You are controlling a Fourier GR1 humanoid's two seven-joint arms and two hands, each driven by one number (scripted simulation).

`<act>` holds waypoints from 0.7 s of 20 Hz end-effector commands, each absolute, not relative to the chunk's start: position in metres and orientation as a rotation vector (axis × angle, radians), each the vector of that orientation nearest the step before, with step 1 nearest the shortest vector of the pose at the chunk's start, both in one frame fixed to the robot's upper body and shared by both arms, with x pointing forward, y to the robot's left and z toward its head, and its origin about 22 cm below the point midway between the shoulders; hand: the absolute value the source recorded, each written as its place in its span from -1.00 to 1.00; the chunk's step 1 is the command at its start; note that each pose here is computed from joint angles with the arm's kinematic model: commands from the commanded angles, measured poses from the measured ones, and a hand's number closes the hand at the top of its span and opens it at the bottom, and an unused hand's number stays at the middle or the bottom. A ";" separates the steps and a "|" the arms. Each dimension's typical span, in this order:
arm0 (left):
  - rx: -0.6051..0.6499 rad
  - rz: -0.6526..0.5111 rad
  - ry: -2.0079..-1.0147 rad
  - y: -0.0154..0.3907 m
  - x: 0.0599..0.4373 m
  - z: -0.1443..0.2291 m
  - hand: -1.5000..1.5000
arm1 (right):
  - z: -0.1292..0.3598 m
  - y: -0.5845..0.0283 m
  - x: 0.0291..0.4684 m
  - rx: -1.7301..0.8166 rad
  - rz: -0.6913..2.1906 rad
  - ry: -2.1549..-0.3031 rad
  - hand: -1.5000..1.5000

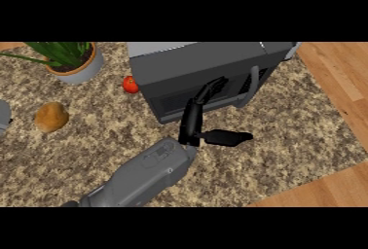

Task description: Pick up the milk, place it into the microwave and close the microwave

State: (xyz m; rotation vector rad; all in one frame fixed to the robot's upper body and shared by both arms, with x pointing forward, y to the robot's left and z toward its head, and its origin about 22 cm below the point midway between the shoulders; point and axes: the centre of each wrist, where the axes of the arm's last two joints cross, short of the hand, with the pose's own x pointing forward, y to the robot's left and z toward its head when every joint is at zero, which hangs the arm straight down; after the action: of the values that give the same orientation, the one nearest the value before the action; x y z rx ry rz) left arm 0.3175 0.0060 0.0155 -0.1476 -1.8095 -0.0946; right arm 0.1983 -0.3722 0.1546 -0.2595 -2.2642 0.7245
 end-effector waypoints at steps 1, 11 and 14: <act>-0.081 -0.026 -1.821 0.008 0.337 0.029 -1.00 | 0.163 -0.374 0.204 -0.281 0.737 -2.280 1.00; -0.104 -0.016 -1.828 0.007 0.339 0.027 -1.00 | 0.171 -0.371 0.217 -0.296 0.751 -2.287 1.00; -0.125 -0.024 -1.841 0.005 0.335 0.028 -1.00 | 0.124 -0.353 0.226 0.077 0.459 -2.283 -1.00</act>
State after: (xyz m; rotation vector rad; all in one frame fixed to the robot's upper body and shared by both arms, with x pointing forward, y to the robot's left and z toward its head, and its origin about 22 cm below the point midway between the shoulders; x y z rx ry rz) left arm 0.3190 0.0032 0.0172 -0.1708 -1.8448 -0.0633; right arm 0.2187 -0.3659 0.1514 -0.1504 -2.2935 0.6320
